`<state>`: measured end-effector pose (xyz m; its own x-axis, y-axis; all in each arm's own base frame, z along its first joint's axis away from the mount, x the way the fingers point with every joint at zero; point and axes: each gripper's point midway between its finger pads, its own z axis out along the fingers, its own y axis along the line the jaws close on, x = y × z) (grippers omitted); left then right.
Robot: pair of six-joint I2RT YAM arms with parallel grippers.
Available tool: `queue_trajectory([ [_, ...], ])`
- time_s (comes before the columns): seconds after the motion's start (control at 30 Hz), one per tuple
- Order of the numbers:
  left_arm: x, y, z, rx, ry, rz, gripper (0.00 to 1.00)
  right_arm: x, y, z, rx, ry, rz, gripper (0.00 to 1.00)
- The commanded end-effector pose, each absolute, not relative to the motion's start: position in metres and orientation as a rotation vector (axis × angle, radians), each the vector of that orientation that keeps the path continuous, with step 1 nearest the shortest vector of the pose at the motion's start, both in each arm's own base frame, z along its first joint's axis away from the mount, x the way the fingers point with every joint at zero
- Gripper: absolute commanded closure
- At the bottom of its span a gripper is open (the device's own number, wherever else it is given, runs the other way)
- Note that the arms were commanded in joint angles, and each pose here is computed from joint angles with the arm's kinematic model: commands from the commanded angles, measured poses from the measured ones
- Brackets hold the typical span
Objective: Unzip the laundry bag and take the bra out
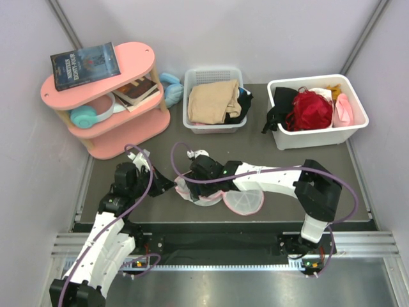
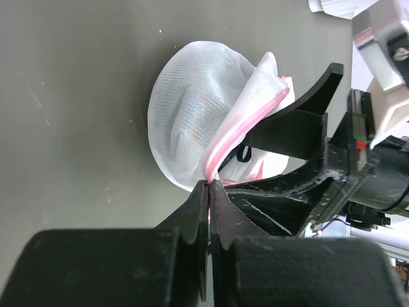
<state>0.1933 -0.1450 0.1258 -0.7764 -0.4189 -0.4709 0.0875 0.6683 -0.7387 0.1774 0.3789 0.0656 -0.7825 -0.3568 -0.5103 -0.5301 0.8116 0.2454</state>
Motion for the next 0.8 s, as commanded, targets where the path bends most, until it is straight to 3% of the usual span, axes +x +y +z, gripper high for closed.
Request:
queue_trajectory([
  [0.0,0.195,-0.146,0.127,-0.227,2.232,-1.039,1.0,0.184,0.386,0.11,-0.571,2.482,0.598,0.19],
  [0.27,0.195,-0.146,0.129,-0.223,2.225,-1.039,1.0,0.194,0.378,0.148,-0.439,2.433,0.669,0.17],
  [0.77,0.194,-0.148,0.13,-0.206,2.22,-1.049,1.0,0.233,0.369,0.088,-0.307,2.503,0.334,0.14],
])
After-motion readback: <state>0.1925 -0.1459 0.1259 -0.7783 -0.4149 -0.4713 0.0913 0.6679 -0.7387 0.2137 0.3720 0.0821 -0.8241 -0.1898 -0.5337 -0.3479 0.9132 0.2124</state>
